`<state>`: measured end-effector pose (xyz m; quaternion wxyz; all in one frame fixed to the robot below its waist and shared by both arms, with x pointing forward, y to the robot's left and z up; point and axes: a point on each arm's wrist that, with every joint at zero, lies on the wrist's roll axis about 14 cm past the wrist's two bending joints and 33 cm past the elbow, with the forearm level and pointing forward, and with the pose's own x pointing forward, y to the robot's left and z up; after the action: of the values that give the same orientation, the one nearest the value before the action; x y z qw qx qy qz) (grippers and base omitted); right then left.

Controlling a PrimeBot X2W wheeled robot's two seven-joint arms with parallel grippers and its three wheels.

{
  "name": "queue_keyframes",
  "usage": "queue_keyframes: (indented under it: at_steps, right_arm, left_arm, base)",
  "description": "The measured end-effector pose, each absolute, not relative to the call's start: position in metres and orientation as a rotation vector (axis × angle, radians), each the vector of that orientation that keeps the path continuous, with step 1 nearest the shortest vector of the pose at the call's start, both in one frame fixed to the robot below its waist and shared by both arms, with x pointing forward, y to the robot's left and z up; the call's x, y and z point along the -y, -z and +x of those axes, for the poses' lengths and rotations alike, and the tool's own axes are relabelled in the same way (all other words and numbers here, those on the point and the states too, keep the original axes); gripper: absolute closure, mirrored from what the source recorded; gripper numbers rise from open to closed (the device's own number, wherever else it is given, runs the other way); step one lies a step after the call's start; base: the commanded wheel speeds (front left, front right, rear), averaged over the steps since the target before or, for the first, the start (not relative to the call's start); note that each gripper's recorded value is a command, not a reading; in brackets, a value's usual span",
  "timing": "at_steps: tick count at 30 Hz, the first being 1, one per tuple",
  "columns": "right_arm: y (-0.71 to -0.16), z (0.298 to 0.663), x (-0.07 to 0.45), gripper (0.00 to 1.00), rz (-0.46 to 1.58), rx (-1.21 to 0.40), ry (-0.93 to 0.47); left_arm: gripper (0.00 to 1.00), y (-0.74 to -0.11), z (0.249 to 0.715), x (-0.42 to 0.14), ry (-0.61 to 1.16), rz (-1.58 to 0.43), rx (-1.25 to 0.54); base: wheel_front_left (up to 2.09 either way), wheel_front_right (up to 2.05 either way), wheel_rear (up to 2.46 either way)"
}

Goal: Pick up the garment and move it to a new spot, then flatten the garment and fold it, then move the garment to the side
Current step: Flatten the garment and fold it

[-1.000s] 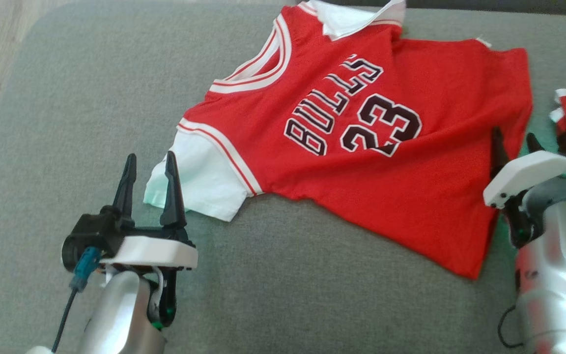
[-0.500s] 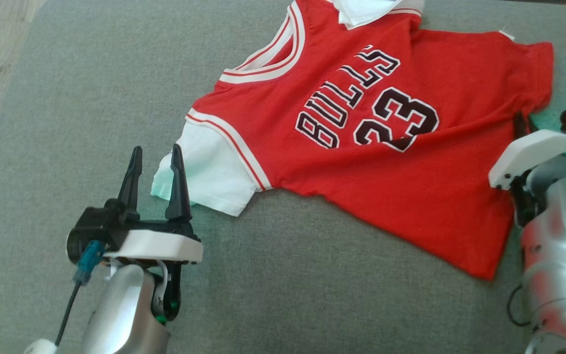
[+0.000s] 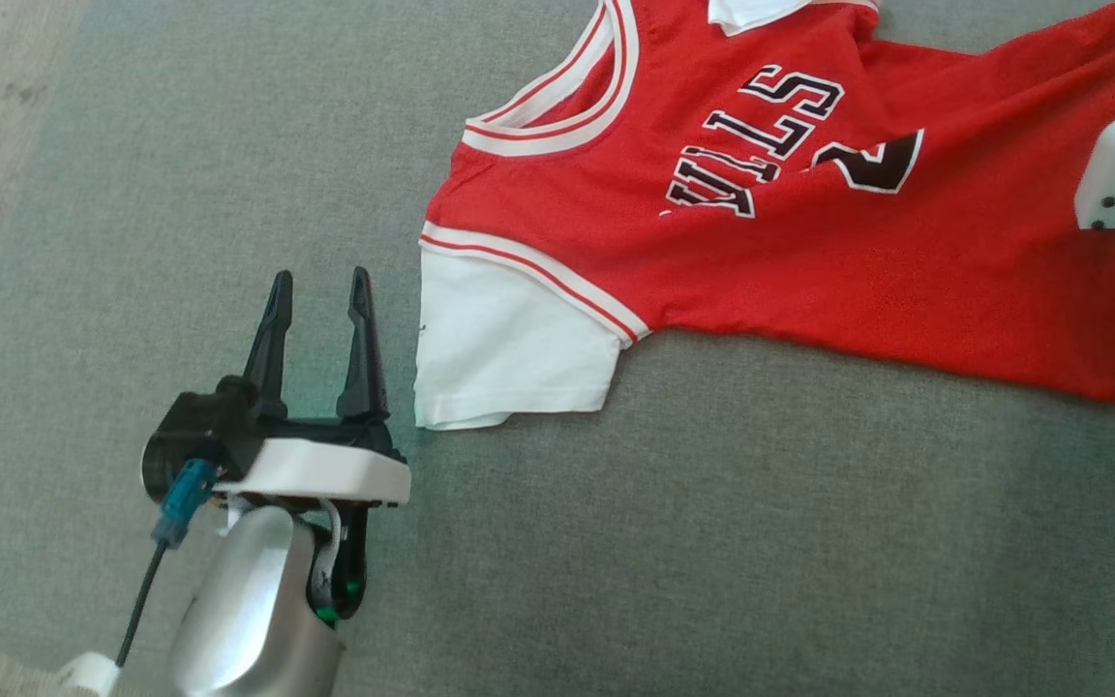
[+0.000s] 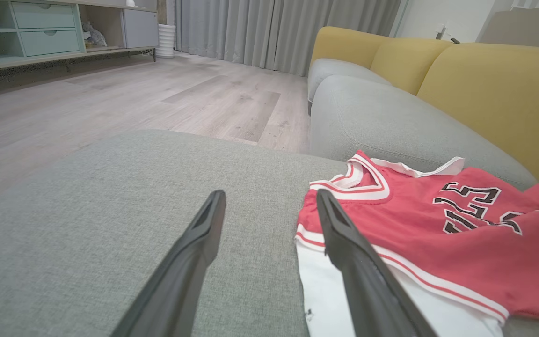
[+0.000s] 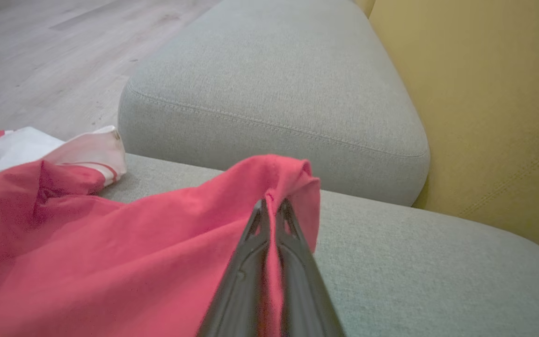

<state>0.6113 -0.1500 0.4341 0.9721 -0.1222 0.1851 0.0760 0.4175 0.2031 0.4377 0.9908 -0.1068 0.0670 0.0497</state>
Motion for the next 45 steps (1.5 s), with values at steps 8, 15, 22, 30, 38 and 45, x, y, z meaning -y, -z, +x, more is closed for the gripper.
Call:
queue_keyframes:
  at_steps: [8, 15, 22, 30, 38, 45]
  right_arm:
    - [-0.442, 0.607, 0.152, 0.00, -0.224, -0.309, -0.163]
    - [-0.477, 0.591, 0.148, 0.00, -0.121, -0.145, -0.149]
    - [-0.482, 0.528, 0.134, 0.00, -0.015, -0.065, -0.155]
    - [-0.464, 0.437, 0.142, 0.00, 0.082, -0.061, -0.156]
    - [-0.455, 0.399, 0.146, 0.00, 0.122, -0.081, -0.145]
    - [-0.462, 0.402, 0.140, 0.00, 0.125, -0.059, -0.162]
  left_arm:
    - [0.00, -0.448, 0.427, -0.196, -0.075, -0.218, -0.104]
    - [0.00, -0.464, 0.428, -0.186, -0.048, -0.229, -0.061]
    - [0.00, -0.477, 0.417, -0.176, -0.025, -0.242, -0.032]
    - [0.00, -0.486, 0.404, -0.164, 0.006, -0.246, -0.012]
    - [0.00, -0.475, 0.394, -0.159, 0.012, -0.249, -0.046]
    - [0.00, -0.442, 0.384, -0.148, 0.053, -0.224, -0.158]
  base:
    - [0.00, 0.00, 0.00]
    - [0.00, 0.00, 0.00]
    - [0.00, 0.00, 0.00]
    - [0.00, 0.00, 0.00]
    - [0.00, 0.00, 0.00]
    - [0.00, 0.00, 0.00]
